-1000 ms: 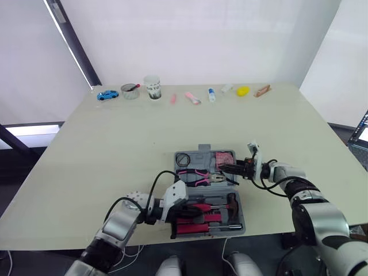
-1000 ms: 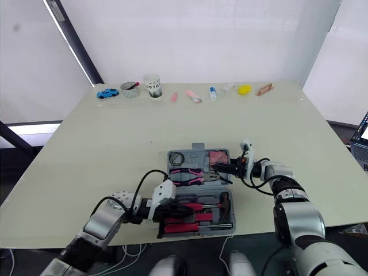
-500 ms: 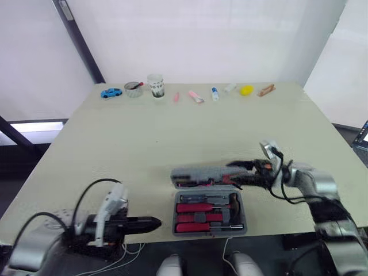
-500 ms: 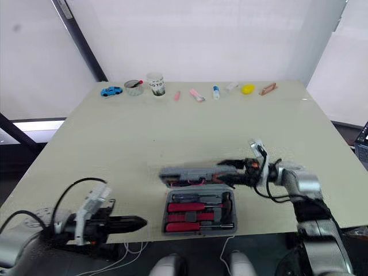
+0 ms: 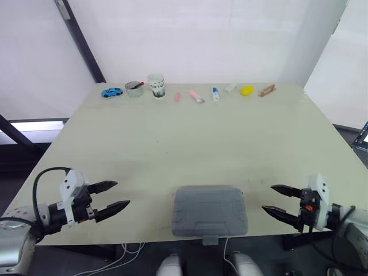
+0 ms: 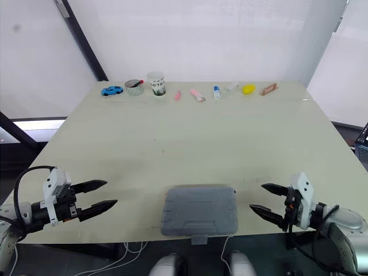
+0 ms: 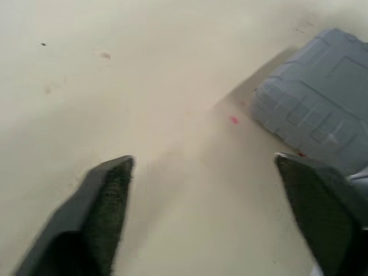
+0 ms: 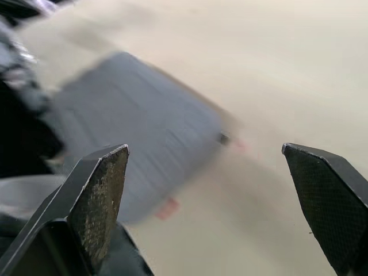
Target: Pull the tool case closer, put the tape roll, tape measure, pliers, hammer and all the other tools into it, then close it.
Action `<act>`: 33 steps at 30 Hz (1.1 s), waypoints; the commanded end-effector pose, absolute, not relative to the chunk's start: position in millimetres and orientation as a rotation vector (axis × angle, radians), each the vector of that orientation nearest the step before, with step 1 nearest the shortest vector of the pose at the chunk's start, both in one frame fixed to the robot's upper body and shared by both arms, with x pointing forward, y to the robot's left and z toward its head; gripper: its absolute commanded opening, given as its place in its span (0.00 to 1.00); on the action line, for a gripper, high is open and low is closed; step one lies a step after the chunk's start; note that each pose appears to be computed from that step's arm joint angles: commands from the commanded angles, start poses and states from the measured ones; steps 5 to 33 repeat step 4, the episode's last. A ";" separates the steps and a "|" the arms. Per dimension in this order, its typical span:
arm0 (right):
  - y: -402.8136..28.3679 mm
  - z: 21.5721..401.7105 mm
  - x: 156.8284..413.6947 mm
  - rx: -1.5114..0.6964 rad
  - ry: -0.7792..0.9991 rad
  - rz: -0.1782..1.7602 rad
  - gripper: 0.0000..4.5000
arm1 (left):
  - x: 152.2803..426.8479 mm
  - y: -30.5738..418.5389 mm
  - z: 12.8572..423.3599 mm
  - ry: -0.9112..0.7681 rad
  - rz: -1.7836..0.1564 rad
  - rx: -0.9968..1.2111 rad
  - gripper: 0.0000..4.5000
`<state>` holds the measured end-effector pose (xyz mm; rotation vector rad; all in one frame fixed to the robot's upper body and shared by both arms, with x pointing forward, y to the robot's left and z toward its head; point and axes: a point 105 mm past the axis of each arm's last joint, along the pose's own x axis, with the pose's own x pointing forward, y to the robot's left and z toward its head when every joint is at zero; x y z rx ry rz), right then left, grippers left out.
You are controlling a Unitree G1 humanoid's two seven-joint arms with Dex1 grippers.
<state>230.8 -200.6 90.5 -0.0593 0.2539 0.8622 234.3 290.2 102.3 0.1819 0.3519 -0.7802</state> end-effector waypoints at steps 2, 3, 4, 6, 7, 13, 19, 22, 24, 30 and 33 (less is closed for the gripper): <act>-222.4 104.1 227.7 -0.164 0.141 0.730 1.00 | 236.4 296.0 108.6 0.332 -0.730 0.280 0.99; -226.1 103.4 226.1 -0.169 0.138 0.711 1.00 | 235.9 295.3 109.0 0.326 -0.738 0.293 0.99; -228.7 102.3 224.1 -0.171 0.139 0.701 1.00 | 235.3 294.3 109.3 0.317 -0.746 0.308 0.99; -228.7 102.3 224.1 -0.171 0.139 0.701 1.00 | 235.3 294.3 109.3 0.317 -0.746 0.308 0.99; -228.7 102.3 224.1 -0.171 0.139 0.701 1.00 | 235.3 294.3 109.3 0.317 -0.746 0.308 0.99; -228.7 102.3 224.1 -0.171 0.139 0.701 1.00 | 235.3 294.3 109.3 0.317 -0.746 0.308 0.99; -228.7 102.3 224.1 -0.171 0.139 0.701 1.00 | 235.3 294.3 109.3 0.317 -0.746 0.308 0.99; -228.7 102.3 224.1 -0.171 0.139 0.701 1.00 | 235.3 294.3 109.3 0.317 -0.746 0.308 0.99; -228.7 102.3 224.1 -0.171 0.139 0.701 1.00 | 235.3 294.3 109.3 0.317 -0.746 0.308 0.99; -228.7 102.3 224.1 -0.171 0.139 0.701 1.00 | 235.3 294.3 109.3 0.317 -0.746 0.308 0.99; -228.7 102.3 224.1 -0.171 0.139 0.701 1.00 | 235.3 294.3 109.3 0.317 -0.746 0.308 0.99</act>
